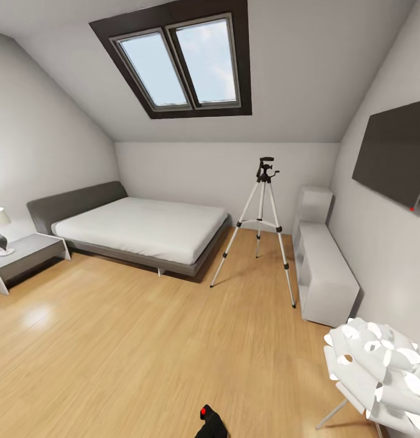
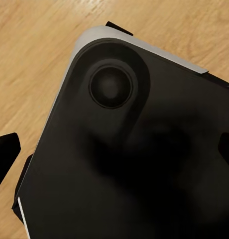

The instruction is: Attach the digital camera to the camera tripod in the bedroom.

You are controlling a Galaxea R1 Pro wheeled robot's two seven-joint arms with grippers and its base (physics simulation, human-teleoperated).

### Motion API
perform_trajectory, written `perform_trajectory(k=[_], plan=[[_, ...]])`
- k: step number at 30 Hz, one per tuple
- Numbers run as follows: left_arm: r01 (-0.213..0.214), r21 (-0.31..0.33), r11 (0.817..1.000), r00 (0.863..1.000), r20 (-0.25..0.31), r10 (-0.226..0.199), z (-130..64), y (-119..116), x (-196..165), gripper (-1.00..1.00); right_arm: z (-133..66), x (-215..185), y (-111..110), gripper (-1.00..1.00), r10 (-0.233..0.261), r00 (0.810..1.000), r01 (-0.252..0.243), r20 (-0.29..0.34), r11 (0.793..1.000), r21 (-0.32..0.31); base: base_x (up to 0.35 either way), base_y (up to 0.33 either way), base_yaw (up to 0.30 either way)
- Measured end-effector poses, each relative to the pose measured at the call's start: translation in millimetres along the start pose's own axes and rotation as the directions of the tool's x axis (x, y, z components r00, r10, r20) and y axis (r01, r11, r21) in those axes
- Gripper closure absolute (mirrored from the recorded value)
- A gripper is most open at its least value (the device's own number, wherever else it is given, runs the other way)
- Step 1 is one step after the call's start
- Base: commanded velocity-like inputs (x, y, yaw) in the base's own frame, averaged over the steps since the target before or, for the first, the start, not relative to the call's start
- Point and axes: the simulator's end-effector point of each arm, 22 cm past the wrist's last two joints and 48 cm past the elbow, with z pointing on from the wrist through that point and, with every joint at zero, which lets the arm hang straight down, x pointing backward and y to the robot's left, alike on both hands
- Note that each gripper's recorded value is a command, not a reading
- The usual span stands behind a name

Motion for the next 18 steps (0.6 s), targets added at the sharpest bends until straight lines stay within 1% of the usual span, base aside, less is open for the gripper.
perform_trajectory(k=[14,16,18], plan=[[0.000,0.001,1.000,1.000,0.001,0.000,0.0,-0.6,0.0,-1.00,0.0,0.1,0.1,-1.00,0.000,1.000,0.000,0.000,1.000,0.000,0.000,0.000,0.000],[-0.009,0.006,1.000,1.000,0.004,0.009,0.0,-1.5,-0.9,-1.00,0.0,0.1,0.8,-1.00,0.000,1.000,0.000,0.000,1.000,0.000,0.121,-0.122,0.000],[-0.009,0.007,1.000,1.000,0.004,0.009,0.0,-1.5,-0.8,-1.00,-0.1,0.0,0.8,-1.00,0.000,1.000,0.000,0.000,1.000,-0.001,0.126,-0.117,0.000]])
